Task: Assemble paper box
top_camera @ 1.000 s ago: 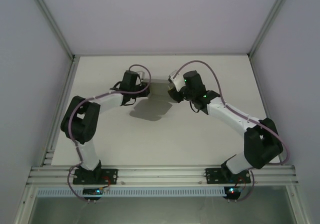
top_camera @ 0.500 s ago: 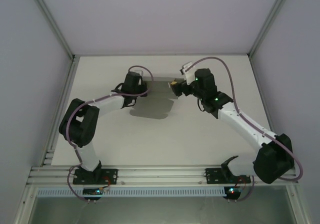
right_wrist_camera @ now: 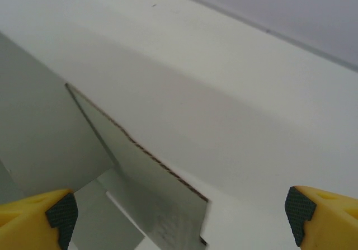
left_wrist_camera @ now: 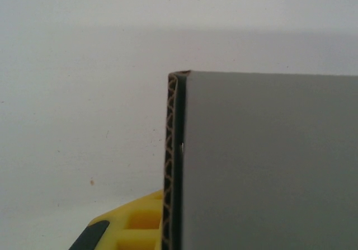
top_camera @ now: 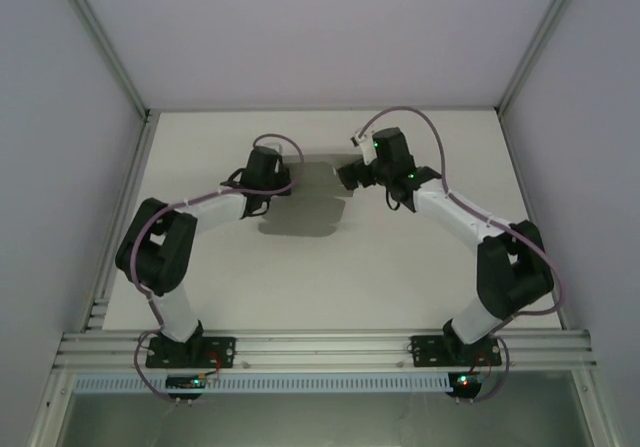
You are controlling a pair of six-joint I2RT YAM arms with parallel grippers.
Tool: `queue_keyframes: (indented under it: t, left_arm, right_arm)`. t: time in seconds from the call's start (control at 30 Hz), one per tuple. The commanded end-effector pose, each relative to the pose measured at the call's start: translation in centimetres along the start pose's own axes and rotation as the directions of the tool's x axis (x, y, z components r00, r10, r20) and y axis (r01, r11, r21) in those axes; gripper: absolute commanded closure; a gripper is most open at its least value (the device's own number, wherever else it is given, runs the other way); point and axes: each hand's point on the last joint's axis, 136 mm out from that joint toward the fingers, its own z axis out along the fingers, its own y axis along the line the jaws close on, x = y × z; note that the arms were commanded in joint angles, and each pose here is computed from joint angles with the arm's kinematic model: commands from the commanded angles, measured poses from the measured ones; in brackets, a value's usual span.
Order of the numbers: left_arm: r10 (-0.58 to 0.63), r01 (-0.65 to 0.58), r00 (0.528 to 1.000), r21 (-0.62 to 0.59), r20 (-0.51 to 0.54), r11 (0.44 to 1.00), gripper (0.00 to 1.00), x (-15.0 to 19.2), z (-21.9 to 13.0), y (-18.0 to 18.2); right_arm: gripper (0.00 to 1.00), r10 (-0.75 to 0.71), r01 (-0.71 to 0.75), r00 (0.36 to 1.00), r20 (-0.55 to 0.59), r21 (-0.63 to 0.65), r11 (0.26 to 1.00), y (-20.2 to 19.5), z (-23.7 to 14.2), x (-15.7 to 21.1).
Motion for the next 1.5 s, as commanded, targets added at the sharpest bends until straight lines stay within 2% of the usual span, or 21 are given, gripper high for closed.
queue_keyframes:
  t: [0.0, 0.17, 0.3, 0.43, 0.5, 0.67, 0.8, 0.87, 1.0, 1.23, 1.47]
  left_arm:
    - [-0.007, 0.001, 0.999, 0.112, 0.051, 0.994, 1.0, -2.3, -1.2, -3.1]
    - [0.016, -0.022, 0.999, 0.137, 0.042, 0.99, 1.0, -2.2, -1.0, -4.3]
    - [0.032, -0.038, 0.998, 0.124, 0.048, 0.992, 1.0, -2.1, -1.3, -4.9]
    - [0.032, -0.037, 0.998, 0.098, 0.054, 0.994, 1.0, -2.3, -1.7, -4.9]
    - [0.021, -0.025, 0.998, 0.061, 0.06, 0.998, 1.0, -2.4, -1.8, -4.2]
    - [-0.025, 0.024, 0.997, 0.015, 0.072, 1.0, 1.0, -3.3, -1.9, -2.7]
    - [-0.054, 0.053, 0.995, 0.011, 0.081, 0.999, 1.0, -4.4, -2.2, -1.5]
    - [-0.04, 0.038, 0.995, 0.02, 0.09, 0.999, 1.0, -4.9, -2.5, -1.6]
    - [-0.008, 0.004, 0.996, 0.038, 0.086, 0.999, 1.0, -5.2, -2.9, -2.0]
    - [0.012, -0.017, 0.998, 0.085, 0.059, 0.996, 1.0, -4.9, -3.0, -2.9]
    - [0.053, -0.057, 0.998, 0.147, 0.029, 0.988, 1.0, -3.8, -2.9, -3.9]
  right_arm:
    - [0.02, -0.035, 0.04, 0.999, 0.042, -0.13, 0.991, 3.4, 0.5, -0.7]
    - [0.02, 0.019, -0.007, 0.99, 0.143, -0.08, 0.997, 3.3, 2.0, -3.0]
    - [0.02, 0.078, -0.103, 0.968, 0.239, 0.094, 0.99, 0.8, 2.8, -5.0]
    - [0.02, 0.117, -0.167, 0.955, 0.273, 0.168, 0.972, -0.5, 2.7, -5.1]
    - [0.02, 0.092, -0.142, 0.957, 0.274, 0.169, 0.975, -0.4, 2.0, -4.8]
    - [0.02, 0.045, -0.082, 0.975, 0.219, 0.165, 0.983, -0.1, -1.5, -2.6]
    - [0.02, 0.049, -0.062, 0.996, 0.079, 0.169, 0.984, -0.4, -4.6, 2.5]
    - [0.02, 0.087, -0.088, 0.996, 0.017, 0.231, 0.969, -1.9, -6.0, 5.2]
    - [0.02, 0.13, -0.112, 0.989, -0.072, 0.219, 0.969, -2.7, -6.5, 8.4]
    - [0.02, 0.173, -0.155, 0.982, -0.068, 0.213, 0.965, -3.5, -3.6, 7.1]
    - [0.02, 0.166, -0.162, 0.986, 0.002, 0.21, 0.964, -4.2, -1.4, 4.3]
